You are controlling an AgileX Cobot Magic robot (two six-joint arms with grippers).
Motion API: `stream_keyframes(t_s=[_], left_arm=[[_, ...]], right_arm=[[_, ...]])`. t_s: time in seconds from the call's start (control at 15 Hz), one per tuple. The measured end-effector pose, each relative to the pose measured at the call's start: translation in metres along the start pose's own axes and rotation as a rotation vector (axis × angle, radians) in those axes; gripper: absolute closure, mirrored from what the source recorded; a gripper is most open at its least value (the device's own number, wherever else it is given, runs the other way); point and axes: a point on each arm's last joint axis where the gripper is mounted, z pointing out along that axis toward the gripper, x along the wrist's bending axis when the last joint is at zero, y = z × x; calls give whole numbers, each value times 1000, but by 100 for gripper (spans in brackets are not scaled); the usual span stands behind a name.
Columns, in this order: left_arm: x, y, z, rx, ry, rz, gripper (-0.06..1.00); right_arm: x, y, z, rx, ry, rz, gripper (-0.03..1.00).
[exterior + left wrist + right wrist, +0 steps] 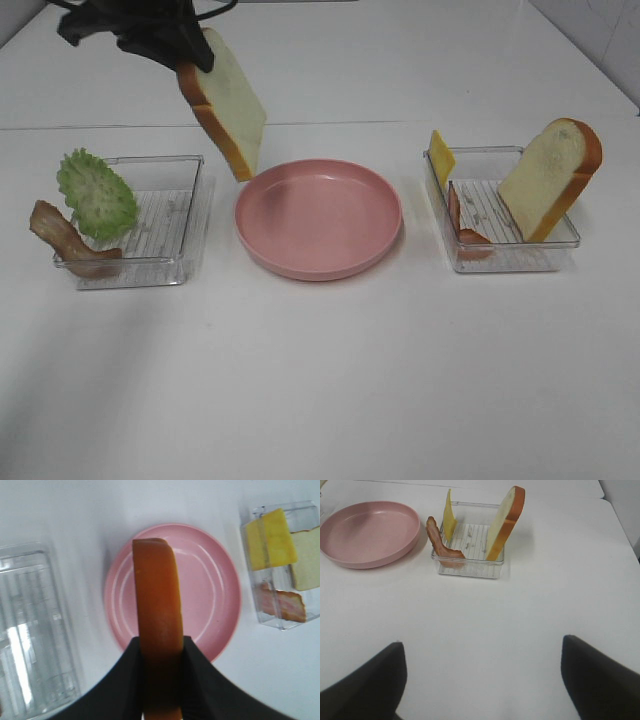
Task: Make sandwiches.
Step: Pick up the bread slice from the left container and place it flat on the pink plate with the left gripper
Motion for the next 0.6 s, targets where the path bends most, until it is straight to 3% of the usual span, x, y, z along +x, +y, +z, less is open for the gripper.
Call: stream_keyframes(t_s=[0.07, 0.13, 0.2, 0.27, 0.33, 0.6], left_arm=[[0, 0, 7, 9, -36, 9, 74], [0, -1, 36, 41, -162, 9, 74], [2, -3, 50, 60, -213, -7, 74], [2, -3, 50, 60, -213, -7, 74], [10, -8, 81, 101, -276, -51, 74], [29, -17, 133, 132, -337, -151, 74]], right_arm=[[0, 0, 0, 0, 0, 0, 17], [0, 0, 0, 0, 0, 0, 17], [0, 0, 0, 0, 0, 0, 17], [0, 0, 0, 0, 0, 0, 17], [0, 0, 0, 0, 1, 0, 17], [0, 0, 0, -1, 4, 2, 17]])
